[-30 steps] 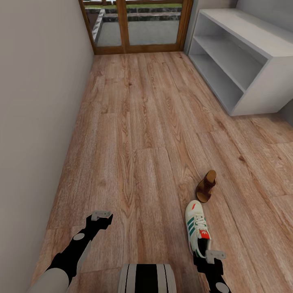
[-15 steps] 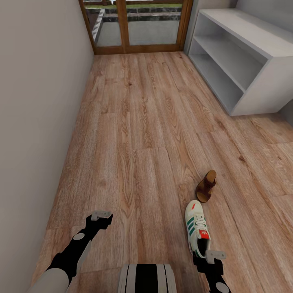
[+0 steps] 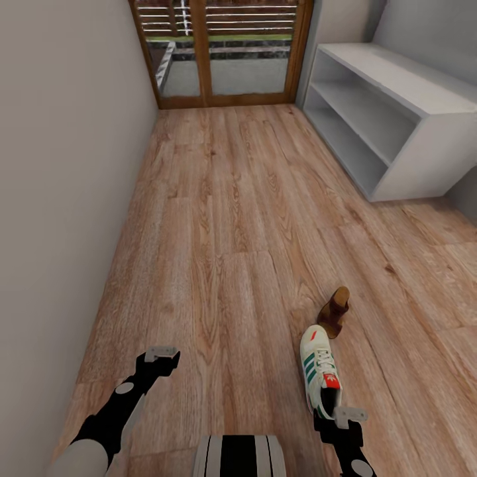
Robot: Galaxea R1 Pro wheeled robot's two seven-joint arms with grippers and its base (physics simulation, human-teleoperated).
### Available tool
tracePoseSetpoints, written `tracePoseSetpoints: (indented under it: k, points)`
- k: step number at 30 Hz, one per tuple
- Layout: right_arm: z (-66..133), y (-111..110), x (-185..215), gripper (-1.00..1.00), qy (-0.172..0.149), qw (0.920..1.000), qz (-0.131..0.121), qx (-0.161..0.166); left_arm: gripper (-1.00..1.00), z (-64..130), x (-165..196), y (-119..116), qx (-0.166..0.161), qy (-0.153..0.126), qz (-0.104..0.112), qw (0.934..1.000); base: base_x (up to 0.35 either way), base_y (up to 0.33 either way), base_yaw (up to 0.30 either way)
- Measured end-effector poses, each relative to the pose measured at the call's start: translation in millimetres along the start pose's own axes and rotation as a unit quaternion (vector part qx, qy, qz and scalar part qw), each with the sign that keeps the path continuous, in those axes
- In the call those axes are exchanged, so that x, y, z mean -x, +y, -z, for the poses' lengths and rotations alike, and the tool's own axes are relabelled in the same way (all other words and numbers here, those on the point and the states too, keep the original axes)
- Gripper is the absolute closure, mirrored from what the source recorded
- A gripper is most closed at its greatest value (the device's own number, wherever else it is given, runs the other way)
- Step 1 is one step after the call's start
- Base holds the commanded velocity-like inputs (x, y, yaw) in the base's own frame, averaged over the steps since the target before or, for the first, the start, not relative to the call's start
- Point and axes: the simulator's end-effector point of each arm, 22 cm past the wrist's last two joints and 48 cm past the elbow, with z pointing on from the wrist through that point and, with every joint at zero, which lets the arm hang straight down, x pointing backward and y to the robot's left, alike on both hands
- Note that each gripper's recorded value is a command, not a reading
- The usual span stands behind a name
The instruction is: Pick up the two gym shoes and the two sandals from the corridor floor and place them onto the hallstand (shoe rack) in the corridor, making sure they are on the rack and not on the floor. Arrange them so the two gym shoes are next to each other and the two sandals are next to each other.
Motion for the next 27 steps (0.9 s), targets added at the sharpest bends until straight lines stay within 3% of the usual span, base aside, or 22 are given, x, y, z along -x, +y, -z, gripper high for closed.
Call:
tracePoseSetpoints:
  k: [7,11,18,27]
  points:
    - [3.4,-1.5,18.2,1.00,-0.018,0.9998,-0.003,-0.001,-1.00,9.2,2.8,2.8,0.004,-0.003,-0.002,1.0000,0.000,0.000,-0.002]
    - [4.9,-3.6,60.7,1.00,-0.061,0.9981,-0.009,-0.003,-1.00,24.6,-23.4,5.6,0.009,0.013,-0.002,0.9999,0.000,0.000,-0.047]
    - [11.7,-7.9,84.8,1.00,-0.086,0.9963,-0.003,-0.004,-1.00,41.8,-34.8,5.3,0.010,0.013,-0.003,0.9999,0.000,0.000,-0.065]
    - [20.7,-10.4,55.9,1.00,-0.062,0.9980,0.009,-0.003,-1.00,65.0,-32.0,4.1,0.011,-0.033,-0.008,0.9994,0.000,0.000,-0.071]
